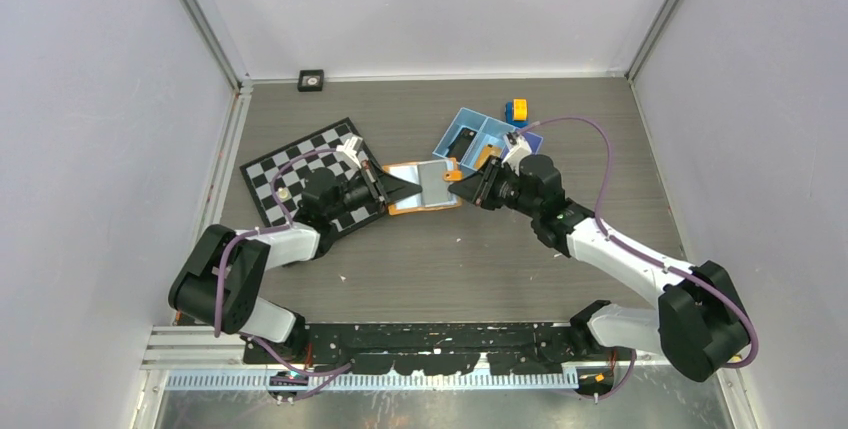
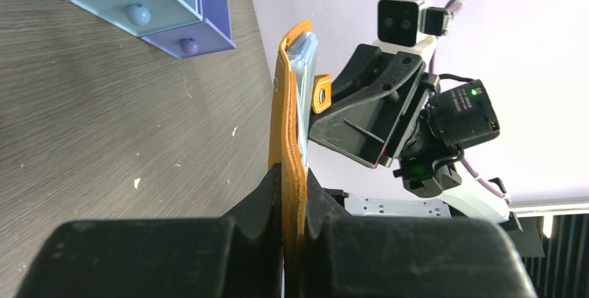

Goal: Take the credit cards out of the card holder
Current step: Remove the credit card from the card holder.

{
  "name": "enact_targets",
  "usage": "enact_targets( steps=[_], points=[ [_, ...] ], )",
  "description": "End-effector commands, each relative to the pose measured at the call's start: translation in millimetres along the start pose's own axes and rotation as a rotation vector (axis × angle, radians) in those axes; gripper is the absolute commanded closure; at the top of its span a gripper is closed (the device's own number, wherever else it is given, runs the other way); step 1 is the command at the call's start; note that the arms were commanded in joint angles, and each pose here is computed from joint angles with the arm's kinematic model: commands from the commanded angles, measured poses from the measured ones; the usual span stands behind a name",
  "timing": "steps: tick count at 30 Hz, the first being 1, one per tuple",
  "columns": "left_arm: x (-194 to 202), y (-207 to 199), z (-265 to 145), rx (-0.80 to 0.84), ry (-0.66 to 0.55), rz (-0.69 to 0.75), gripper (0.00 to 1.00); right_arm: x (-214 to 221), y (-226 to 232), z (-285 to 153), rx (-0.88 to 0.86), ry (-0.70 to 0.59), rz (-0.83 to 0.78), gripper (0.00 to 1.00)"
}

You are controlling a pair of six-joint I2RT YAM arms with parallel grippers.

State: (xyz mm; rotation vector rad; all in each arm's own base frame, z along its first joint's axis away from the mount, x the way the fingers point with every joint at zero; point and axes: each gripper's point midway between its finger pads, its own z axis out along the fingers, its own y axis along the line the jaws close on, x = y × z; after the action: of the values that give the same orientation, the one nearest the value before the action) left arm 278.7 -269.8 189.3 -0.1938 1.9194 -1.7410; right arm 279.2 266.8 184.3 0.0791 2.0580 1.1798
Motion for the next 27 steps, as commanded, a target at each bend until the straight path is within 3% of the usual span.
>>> enact_targets(
  steps=[1, 10, 18, 19, 24, 27],
  points=[
    [2.6, -57.4, -5.7, 0.205, 0.031, 0.113, 1.0, 3.5, 1.8, 2.9, -0.042, 0.028, 0.036, 0.77],
    [2.7, -43.1, -2.5, 0.139, 0.038, 0.128, 1.0, 10.3, 17.2, 4.8, -0.135, 0.076, 0.027, 0.7],
    [-0.4, -24.7, -4.6, 0.013, 0.016, 0.169, 0.99, 12.7, 44.8, -2.2, -0.277, 0.084, 0.021, 0.84],
    [-0.8, -22.4, -5.0, -0.005, 0.014, 0.177, 0.97, 12.7, 47.1, -3.8, -0.287, 0.082, 0.018, 0.84],
    [1.0, -18.3, -4.2, -0.041, 0.016, 0.206, 0.64, 15.5, 48.5, -2.9, -0.284, 0.093, 0.013, 0.82],
    [4.7, -15.7, -1.5, -0.051, 0.029, 0.216, 0.52, 19.5, 49.1, 0.3, -0.292, 0.114, 0.019, 0.83]
  ],
)
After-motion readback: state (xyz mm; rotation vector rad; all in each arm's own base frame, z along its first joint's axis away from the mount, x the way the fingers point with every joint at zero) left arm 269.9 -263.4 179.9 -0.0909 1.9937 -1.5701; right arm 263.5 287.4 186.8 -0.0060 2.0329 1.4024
